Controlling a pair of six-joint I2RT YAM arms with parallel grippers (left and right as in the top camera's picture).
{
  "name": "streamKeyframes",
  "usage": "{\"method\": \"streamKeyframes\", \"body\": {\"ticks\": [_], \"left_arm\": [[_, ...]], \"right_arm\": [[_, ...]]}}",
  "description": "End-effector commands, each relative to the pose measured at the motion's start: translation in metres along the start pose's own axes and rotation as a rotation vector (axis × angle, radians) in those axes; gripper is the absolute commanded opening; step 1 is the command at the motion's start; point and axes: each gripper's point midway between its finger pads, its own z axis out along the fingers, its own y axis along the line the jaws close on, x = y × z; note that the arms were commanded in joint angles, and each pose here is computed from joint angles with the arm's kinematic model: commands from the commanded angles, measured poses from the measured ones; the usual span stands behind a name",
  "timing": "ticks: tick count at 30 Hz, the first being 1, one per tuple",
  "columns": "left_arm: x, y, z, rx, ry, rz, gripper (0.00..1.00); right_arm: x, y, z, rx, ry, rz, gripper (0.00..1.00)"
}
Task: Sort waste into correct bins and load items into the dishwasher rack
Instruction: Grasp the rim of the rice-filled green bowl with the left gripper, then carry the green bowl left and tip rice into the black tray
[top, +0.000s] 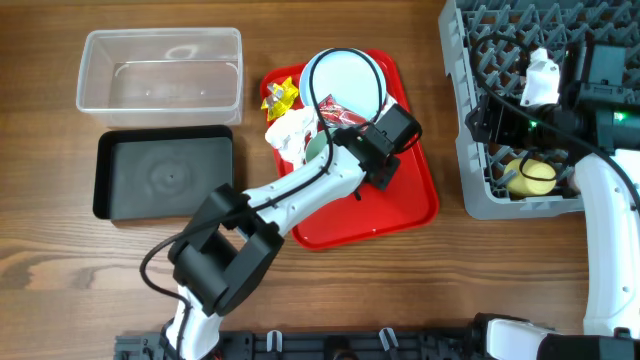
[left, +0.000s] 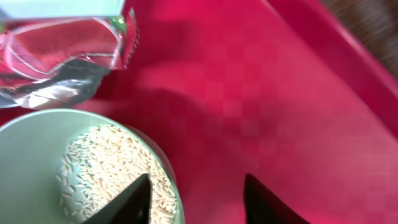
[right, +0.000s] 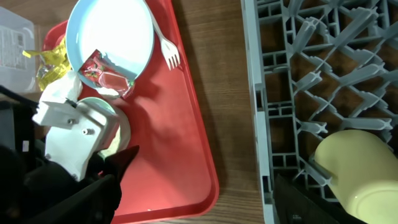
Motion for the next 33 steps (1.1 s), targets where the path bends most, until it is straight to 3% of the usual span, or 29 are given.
{"method": "streamKeyframes", "body": {"ticks": [1, 6, 21, 24, 33], "left_arm": [[-0.001, 0.003, 0.005, -0.018, 0.005, 0.008, 0.26], [-0.001, 0.003, 0.005, -0.018, 0.004, 0.007, 0.18], [0.015, 0.004, 0.024, -0.029, 0.051, 0.015, 0.19], [0.016, 0.004, 0.025, -0.030, 0.056, 0.016, 0.04], [0.023, 0.019, 0.011, -0.093, 0.087, 0.038, 0.04]], "right_arm": [[-0.004, -0.003, -0.007, 0.025, -0.021, -0.020, 0.83], [-0.003, -0.003, -0.007, 0.025, -0.019, -0.020, 0.83], [0.001, -0.003, -0.007, 0.026, 0.000, -0.018, 0.83], [0.002, -0.003, -0.007, 0.026, 0.003, -0.017, 0.83], [0.003, -0.004, -0.007, 0.031, 0.007, -0.020, 0.83]]}}
